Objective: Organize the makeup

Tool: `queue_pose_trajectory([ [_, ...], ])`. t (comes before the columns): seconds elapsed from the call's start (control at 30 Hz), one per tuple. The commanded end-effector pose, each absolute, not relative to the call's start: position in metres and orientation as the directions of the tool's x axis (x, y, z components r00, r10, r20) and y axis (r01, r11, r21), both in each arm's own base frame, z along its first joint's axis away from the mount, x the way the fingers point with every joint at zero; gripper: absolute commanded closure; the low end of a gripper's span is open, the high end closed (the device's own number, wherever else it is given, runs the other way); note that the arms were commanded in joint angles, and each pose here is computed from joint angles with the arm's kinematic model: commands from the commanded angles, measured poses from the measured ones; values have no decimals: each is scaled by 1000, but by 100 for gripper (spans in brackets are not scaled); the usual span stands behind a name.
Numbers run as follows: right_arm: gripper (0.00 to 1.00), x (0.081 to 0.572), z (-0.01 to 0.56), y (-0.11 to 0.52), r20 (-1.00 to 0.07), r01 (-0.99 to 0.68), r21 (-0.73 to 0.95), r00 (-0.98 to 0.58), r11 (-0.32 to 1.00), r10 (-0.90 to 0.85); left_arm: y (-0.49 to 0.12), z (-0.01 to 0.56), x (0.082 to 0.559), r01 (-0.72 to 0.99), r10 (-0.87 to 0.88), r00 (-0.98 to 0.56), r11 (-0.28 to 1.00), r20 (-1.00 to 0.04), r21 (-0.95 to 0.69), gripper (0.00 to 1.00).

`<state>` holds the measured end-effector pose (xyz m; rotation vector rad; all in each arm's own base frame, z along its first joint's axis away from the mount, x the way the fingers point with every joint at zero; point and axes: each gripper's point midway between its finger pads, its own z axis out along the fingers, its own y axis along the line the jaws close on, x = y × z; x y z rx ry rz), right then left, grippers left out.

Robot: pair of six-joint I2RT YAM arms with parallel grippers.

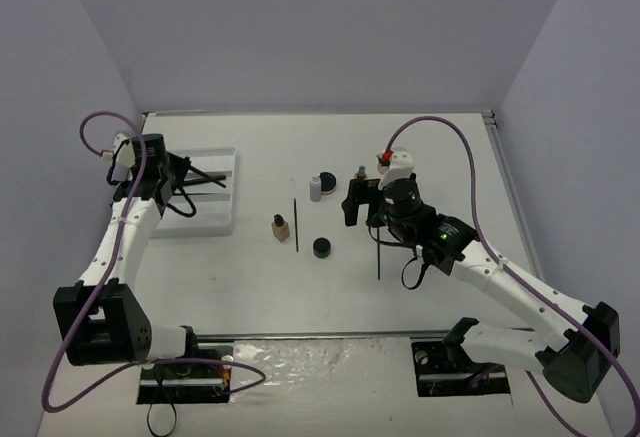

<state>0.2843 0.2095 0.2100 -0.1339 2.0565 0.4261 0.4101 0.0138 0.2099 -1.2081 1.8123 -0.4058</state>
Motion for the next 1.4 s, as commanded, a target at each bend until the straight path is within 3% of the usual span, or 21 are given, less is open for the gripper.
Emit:
queue_pose_trajectory([
  [0.0, 0, 291, 213, 184, -865, -186, 252, -483, 950, 135, 46, 204, 445, -561, -917, 32, 312, -397, -766, 100],
  [0.2, 0, 288, 211, 172, -868, -166, 224, -482, 960, 119, 66, 156, 474, -622, -946, 95, 188, -311, -760, 100],
  [0.67, 0, 283, 203, 161, -864, -145, 202, -493, 969, 107, 82, 130, 503, -630, -951, 191, 70, -242, -773, 97],
  [1.07, 0, 282, 186, 156, -844, -110, 191, -525, 975, 106, 79, 124, 493, -641, -957, 193, 45, -218, -766, 55],
  [1.37, 7, 279, 136, 159, -761, -31, 185, -637, 982, 123, 67, 185, 469, -584, -952, 115, 166, -283, -795, 46],
])
